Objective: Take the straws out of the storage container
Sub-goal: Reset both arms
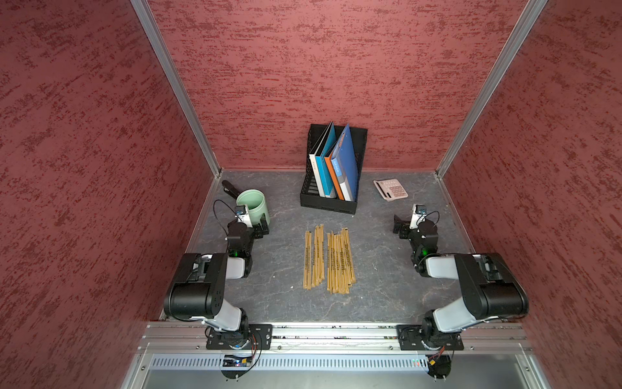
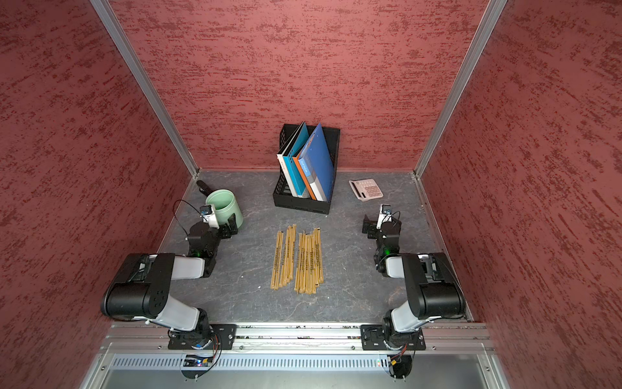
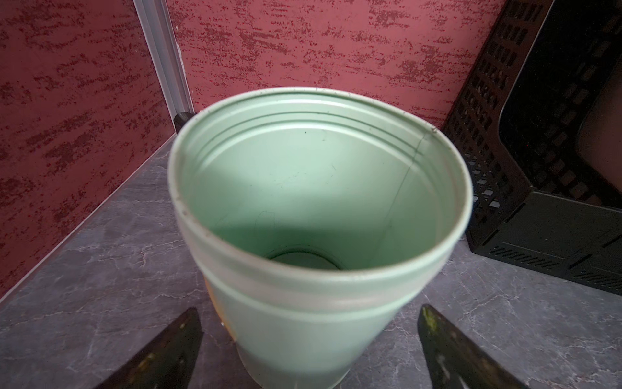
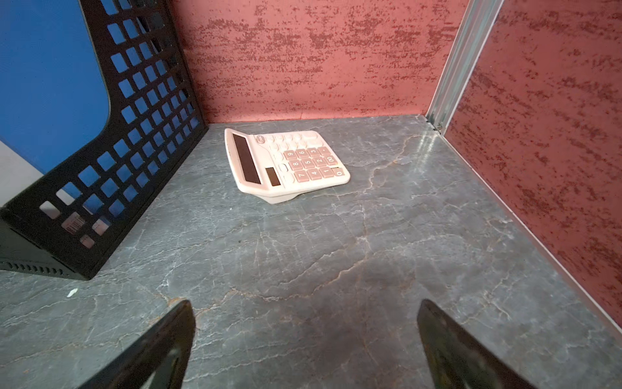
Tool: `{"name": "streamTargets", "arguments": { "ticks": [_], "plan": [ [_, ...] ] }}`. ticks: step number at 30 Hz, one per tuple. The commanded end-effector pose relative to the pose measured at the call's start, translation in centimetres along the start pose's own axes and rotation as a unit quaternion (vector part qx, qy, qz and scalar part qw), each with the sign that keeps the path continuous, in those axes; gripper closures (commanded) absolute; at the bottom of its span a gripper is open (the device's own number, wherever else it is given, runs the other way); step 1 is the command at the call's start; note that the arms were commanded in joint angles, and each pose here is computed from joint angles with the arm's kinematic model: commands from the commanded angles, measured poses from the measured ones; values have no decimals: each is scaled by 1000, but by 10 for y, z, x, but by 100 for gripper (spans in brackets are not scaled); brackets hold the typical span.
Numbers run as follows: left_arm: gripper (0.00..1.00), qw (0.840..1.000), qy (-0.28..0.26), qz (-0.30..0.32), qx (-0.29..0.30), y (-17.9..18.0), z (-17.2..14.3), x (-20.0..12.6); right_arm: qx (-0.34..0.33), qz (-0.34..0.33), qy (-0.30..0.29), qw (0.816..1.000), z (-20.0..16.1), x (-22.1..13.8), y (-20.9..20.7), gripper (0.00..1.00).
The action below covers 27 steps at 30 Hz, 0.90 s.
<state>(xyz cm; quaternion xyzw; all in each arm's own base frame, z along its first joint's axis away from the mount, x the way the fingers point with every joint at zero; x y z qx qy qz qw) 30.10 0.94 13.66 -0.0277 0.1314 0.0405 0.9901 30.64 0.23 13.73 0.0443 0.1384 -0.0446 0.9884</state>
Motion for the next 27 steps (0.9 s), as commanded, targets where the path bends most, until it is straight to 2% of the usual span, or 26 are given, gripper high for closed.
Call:
{"name": "streamTargets", "arguments": {
  "ticks": [1,27],
  "plan": [
    [0,1000,-7,-2,5,1,4,1,-1,10,-16,1000,4,-1,0,1],
    [0,1000,-6,-2,5,1,3,1,1,13,-15,1000,4,-1,0,1]
  ]
}}
Point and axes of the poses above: each gripper's point midway between its finger pads, its own x axis out along the fingers, its own y axis along the line the jaws close on, z = x × y, the point moved 10 cm from there along -x, back along the fingers, and after that the axes turned 3 degrees about x, right-handed, at the moved point
